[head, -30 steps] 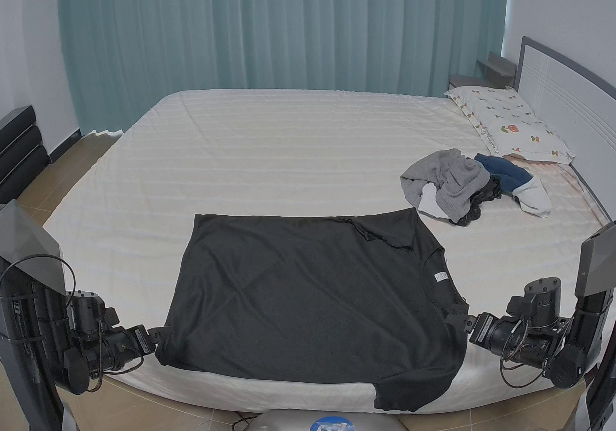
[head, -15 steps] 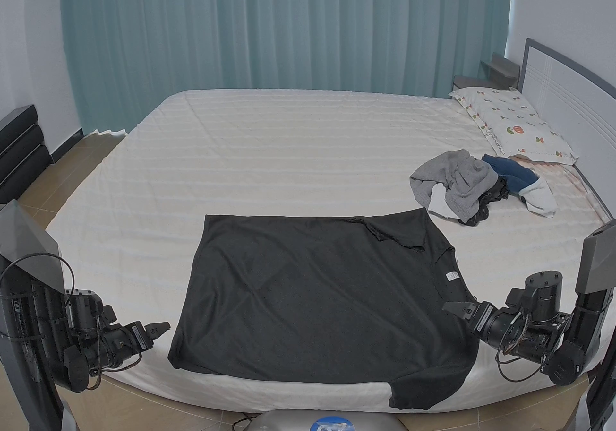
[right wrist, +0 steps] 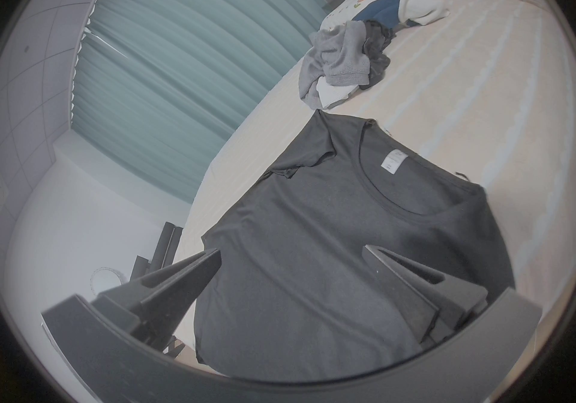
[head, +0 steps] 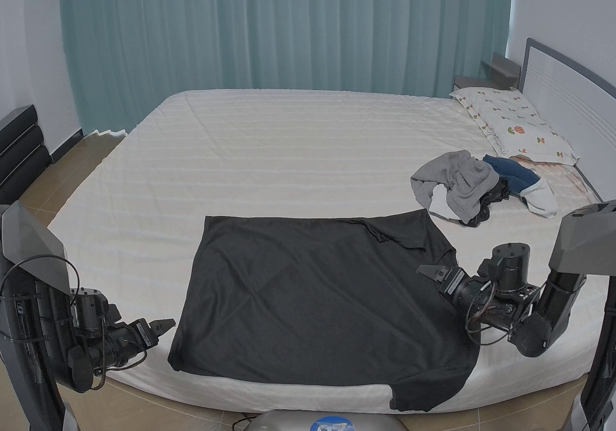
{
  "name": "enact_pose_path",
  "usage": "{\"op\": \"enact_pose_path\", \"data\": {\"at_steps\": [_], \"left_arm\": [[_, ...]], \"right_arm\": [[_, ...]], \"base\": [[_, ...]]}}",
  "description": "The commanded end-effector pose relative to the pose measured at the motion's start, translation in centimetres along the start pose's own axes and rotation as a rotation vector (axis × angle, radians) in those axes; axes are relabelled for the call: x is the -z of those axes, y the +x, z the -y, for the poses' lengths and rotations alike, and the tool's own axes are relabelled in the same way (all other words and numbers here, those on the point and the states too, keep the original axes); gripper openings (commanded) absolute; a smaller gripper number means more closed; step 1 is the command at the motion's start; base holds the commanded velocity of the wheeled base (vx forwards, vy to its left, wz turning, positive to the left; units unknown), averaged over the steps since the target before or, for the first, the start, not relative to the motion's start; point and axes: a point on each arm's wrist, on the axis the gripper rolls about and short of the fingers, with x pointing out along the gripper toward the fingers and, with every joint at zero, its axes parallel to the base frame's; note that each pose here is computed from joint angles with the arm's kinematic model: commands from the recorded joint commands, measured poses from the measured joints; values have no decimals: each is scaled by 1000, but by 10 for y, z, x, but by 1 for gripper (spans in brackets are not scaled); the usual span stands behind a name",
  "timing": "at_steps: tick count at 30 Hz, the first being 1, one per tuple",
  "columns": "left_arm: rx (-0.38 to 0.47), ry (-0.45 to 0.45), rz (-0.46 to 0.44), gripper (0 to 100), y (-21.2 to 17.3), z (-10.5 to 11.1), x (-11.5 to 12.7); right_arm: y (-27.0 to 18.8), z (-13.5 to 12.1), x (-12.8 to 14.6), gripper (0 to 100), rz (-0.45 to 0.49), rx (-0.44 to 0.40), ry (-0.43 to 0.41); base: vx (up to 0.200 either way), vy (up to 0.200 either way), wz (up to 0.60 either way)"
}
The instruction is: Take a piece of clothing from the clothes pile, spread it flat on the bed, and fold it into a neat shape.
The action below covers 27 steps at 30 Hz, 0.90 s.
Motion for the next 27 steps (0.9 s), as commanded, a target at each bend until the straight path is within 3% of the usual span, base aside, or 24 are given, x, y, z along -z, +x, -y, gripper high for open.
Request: {"op": "enact_pose_path", "data": {"at_steps": [1,6,18,27], "left_arm": [[17,-69,16,100,6,1,-4],[11,-61,-1,100,10,1,0],[14,-64,7,100,18,-1,-1],[7,-66,-1,100,19,-2,1]], "right_arm": [[52,-9,-5,100,-41,37,3],[82,-15,-10,100,-39,35,3],[137,-17,-16,100,-85,106,7],[168,-7,-21,100,-64,135,15]], "base": [[200,0,0],[200,0,0],[0,0,0],[0,0,0]]}}
